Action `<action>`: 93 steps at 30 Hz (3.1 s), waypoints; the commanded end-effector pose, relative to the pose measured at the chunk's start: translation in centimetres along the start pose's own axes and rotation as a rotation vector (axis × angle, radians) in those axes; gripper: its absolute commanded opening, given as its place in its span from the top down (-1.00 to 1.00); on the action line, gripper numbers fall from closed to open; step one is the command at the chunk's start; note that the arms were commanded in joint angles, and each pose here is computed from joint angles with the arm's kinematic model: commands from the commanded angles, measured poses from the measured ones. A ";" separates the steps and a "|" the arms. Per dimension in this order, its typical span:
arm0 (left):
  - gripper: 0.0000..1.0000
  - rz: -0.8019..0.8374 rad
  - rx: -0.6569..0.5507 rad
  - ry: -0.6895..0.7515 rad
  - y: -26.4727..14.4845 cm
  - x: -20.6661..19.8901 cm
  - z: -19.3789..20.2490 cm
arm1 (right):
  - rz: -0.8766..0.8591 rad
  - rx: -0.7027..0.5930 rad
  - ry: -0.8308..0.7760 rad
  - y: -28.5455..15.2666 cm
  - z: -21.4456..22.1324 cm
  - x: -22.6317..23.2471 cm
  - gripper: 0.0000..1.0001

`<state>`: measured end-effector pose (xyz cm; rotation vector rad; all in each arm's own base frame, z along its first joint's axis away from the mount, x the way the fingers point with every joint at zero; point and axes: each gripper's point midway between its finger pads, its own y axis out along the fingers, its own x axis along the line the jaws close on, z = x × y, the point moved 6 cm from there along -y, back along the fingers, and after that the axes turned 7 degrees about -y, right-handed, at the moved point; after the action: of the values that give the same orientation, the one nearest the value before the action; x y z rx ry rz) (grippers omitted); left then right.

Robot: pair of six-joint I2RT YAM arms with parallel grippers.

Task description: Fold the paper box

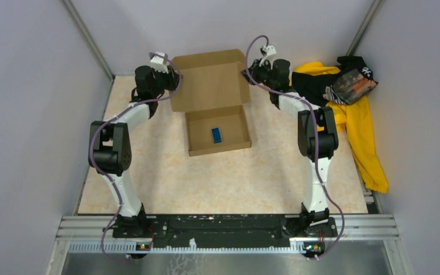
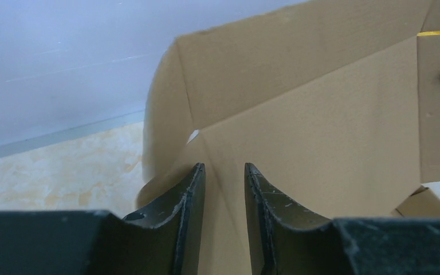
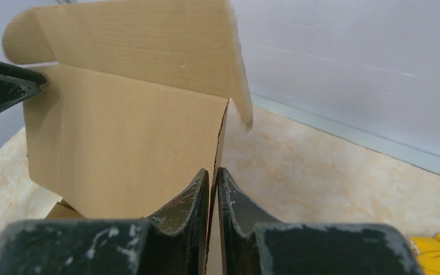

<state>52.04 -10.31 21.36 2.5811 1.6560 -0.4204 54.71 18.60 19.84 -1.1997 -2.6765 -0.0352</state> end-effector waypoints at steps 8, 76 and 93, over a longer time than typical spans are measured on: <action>-0.07 -0.012 -0.016 -0.003 -3.9 -2.6 -2.0 | 0.033 -0.078 -0.148 -3.6 -4.0 4.3 0.80; 0.16 0.128 -0.010 -0.061 -11.6 -3.5 -2.5 | -0.053 0.023 -0.332 -12.2 -2.1 9.5 0.92; 0.35 0.175 -0.010 -0.067 -11.4 -4.7 -2.9 | -0.024 0.049 -0.321 -12.4 -3.6 9.4 0.64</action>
<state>40.36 -8.38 24.82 2.6165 1.4621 -0.5674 39.39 16.41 23.42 -1.2275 -2.8899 0.2822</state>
